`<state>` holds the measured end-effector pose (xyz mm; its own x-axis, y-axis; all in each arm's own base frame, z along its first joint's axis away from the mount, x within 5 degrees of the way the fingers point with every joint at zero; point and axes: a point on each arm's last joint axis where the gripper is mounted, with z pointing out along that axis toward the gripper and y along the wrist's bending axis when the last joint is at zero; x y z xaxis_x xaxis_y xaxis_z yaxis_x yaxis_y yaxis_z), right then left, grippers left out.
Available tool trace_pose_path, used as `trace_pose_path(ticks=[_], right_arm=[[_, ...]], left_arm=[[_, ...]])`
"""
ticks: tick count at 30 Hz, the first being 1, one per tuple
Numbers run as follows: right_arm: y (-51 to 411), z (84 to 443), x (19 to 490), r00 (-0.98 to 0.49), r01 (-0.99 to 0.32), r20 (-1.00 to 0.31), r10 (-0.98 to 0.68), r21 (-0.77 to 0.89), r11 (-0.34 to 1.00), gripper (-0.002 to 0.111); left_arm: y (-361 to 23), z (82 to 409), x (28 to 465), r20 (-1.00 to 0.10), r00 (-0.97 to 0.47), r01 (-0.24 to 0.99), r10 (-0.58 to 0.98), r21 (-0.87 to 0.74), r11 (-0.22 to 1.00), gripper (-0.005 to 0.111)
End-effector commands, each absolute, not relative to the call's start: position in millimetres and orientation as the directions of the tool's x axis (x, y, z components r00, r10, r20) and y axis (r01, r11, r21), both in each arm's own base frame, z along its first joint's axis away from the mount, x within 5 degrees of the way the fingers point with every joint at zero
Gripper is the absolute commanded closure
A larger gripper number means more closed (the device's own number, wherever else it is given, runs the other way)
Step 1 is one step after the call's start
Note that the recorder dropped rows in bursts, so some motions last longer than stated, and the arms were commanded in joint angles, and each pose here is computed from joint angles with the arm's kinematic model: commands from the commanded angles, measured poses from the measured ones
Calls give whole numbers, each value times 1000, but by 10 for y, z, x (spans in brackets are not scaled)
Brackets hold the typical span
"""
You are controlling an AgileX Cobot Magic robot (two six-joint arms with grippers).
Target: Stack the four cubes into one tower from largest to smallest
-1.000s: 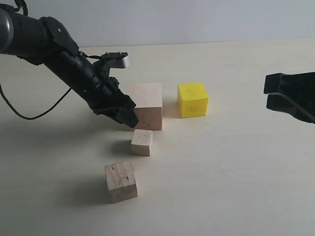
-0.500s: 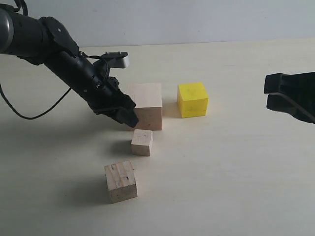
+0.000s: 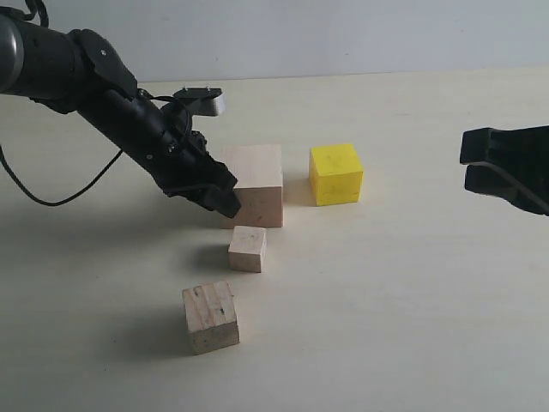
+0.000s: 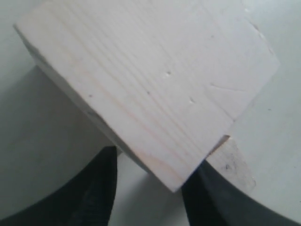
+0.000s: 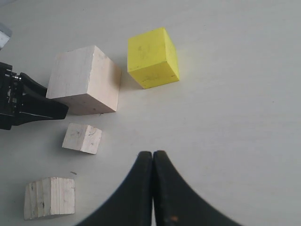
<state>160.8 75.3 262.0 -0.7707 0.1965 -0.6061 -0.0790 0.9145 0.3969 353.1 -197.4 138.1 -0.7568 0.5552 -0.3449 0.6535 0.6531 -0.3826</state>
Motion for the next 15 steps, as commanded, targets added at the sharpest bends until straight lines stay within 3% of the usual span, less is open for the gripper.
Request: trace_pose_path(ticks=[1, 15], right_arm=[[758, 2640, 1617, -765, -89, -615, 191, 395, 914, 108], [758, 2640, 1617, -765, -89, -615, 191, 395, 914, 108]], left_arm=[[-1981, 1399, 3532, -355, -748, 663, 561, -368, 652, 63], [-1977, 1397, 3540, -359, -745, 666, 562, -358, 654, 63]])
